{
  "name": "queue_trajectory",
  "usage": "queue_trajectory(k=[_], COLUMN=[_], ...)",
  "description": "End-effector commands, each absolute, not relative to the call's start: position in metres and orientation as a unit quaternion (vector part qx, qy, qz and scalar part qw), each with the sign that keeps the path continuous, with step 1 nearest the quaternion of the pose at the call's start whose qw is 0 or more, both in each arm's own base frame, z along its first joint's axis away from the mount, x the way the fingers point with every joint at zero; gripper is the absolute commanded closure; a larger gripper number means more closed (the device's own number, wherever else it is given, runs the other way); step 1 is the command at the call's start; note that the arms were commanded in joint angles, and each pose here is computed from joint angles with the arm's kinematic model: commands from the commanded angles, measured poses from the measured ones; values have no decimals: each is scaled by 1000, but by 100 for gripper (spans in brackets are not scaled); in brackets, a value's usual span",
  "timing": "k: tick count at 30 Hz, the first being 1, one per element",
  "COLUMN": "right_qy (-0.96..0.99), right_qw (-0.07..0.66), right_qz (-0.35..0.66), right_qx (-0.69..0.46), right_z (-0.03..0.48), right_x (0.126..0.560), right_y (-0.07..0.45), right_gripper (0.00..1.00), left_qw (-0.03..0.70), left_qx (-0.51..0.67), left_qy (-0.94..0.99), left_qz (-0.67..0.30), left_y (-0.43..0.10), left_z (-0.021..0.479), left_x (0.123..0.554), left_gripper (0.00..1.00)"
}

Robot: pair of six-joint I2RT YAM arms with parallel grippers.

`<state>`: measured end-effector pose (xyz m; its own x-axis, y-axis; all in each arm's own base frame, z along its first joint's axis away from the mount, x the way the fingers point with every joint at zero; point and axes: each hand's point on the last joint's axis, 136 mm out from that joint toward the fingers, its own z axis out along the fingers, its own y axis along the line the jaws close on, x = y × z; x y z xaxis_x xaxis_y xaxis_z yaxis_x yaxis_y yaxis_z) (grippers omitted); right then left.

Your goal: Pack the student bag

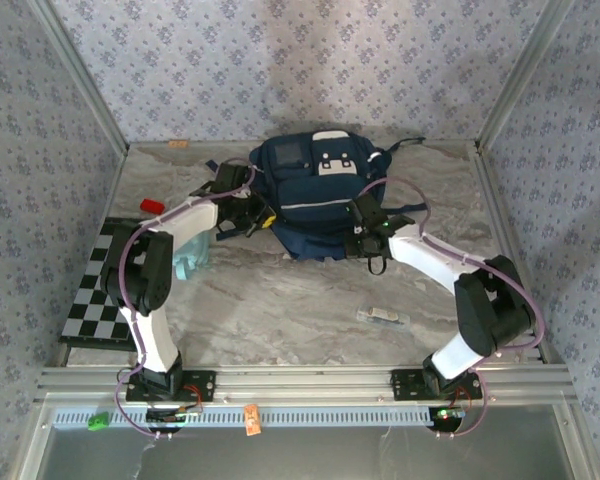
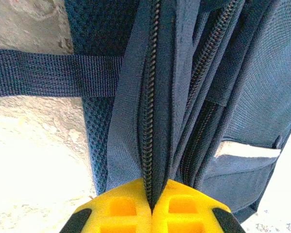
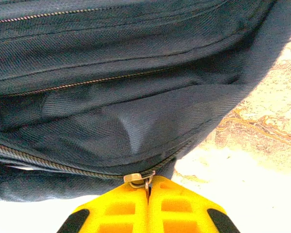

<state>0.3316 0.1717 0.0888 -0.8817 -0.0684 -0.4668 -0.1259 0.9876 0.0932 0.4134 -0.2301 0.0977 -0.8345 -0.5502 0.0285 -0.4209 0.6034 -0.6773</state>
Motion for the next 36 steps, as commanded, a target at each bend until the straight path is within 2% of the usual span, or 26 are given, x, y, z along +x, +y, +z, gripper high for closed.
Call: queue_trajectory(k=[1, 5, 9, 12, 17, 25, 30, 36], right_qy=[974, 963, 956, 959, 958, 961, 961, 962], right_qw=[208, 215, 217, 219, 219, 210, 209, 208], right_qz=[24, 106, 151, 147, 159, 152, 154, 153], right_qx=[-89, -127, -124, -104, -99, -93, -93, -94], right_z=[88, 105, 113, 108, 106, 98, 94, 90], right_x=[303, 287, 283, 288, 289, 285, 284, 284], right_y=[170, 231, 269, 270, 275, 273, 276, 277], right_gripper=[100, 100, 100, 100, 100, 100, 100, 100], left_qw=[165, 173, 179, 174, 142, 81, 44, 27], left_qx=[-266, -241, -203, -203, -277, -337, -356, -404], left_qy=[882, 885, 886, 890, 870, 838, 825, 817], left_qz=[-353, -358, -375, -370, -383, -421, -436, -412], left_y=[-205, -208, -210, -203, -200, -258, -304, -309], left_z=[126, 134, 142, 145, 144, 148, 141, 115], left_x=[452, 465, 472, 457, 408, 344, 327, 322], left_gripper=[100, 99, 85, 73, 67, 49, 43, 43])
